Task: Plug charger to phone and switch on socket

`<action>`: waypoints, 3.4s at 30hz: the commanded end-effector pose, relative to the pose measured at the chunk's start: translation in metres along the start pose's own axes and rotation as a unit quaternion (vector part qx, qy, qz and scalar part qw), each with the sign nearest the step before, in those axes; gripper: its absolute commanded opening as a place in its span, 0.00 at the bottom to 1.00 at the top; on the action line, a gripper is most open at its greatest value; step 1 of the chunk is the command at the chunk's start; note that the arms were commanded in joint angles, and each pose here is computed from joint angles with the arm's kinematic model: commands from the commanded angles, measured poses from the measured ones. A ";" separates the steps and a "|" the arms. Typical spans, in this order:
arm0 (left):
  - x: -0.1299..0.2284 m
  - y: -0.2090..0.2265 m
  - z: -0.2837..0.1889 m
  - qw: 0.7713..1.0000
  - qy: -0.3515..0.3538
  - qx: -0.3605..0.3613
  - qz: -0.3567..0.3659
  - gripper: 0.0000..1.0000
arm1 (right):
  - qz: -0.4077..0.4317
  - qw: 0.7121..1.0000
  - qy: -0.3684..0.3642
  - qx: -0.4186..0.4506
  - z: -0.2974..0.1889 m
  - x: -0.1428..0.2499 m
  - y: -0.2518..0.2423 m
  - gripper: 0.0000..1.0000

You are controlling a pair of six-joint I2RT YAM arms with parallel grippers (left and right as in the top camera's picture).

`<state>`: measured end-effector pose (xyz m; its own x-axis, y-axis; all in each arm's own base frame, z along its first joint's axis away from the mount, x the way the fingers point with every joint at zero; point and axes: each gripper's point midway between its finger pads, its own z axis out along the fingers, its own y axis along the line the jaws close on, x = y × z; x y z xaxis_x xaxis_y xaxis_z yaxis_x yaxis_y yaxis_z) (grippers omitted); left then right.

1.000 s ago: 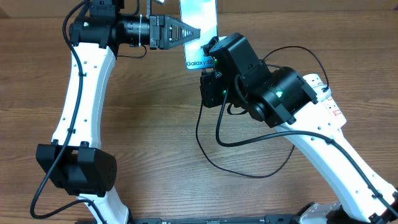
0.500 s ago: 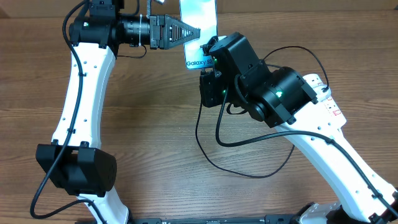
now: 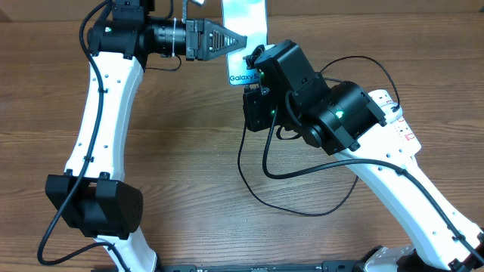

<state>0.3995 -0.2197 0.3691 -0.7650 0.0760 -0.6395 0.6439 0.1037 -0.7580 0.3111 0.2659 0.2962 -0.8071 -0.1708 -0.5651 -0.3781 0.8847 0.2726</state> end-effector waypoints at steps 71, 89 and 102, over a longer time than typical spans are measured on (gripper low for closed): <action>0.003 0.022 -0.001 0.996 0.005 -0.087 0.034 0.04 | 0.009 0.999 -0.021 0.027 -0.007 -0.010 -0.008 0.05; 0.055 0.143 -0.103 0.827 -0.008 -0.526 -0.198 0.04 | 0.178 0.982 0.062 0.022 0.068 -0.014 -0.059 0.74; 0.073 0.148 -0.133 0.772 -0.034 -0.570 -0.279 0.05 | 0.247 0.958 0.084 0.118 0.192 -0.025 -0.114 0.68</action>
<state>0.4370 -0.0678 0.2196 -0.9081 -0.3161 -0.2747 -0.2191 0.9176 -0.3318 0.4504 0.2552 0.1544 -0.9449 0.1771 -0.2755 0.0796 0.9402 0.3313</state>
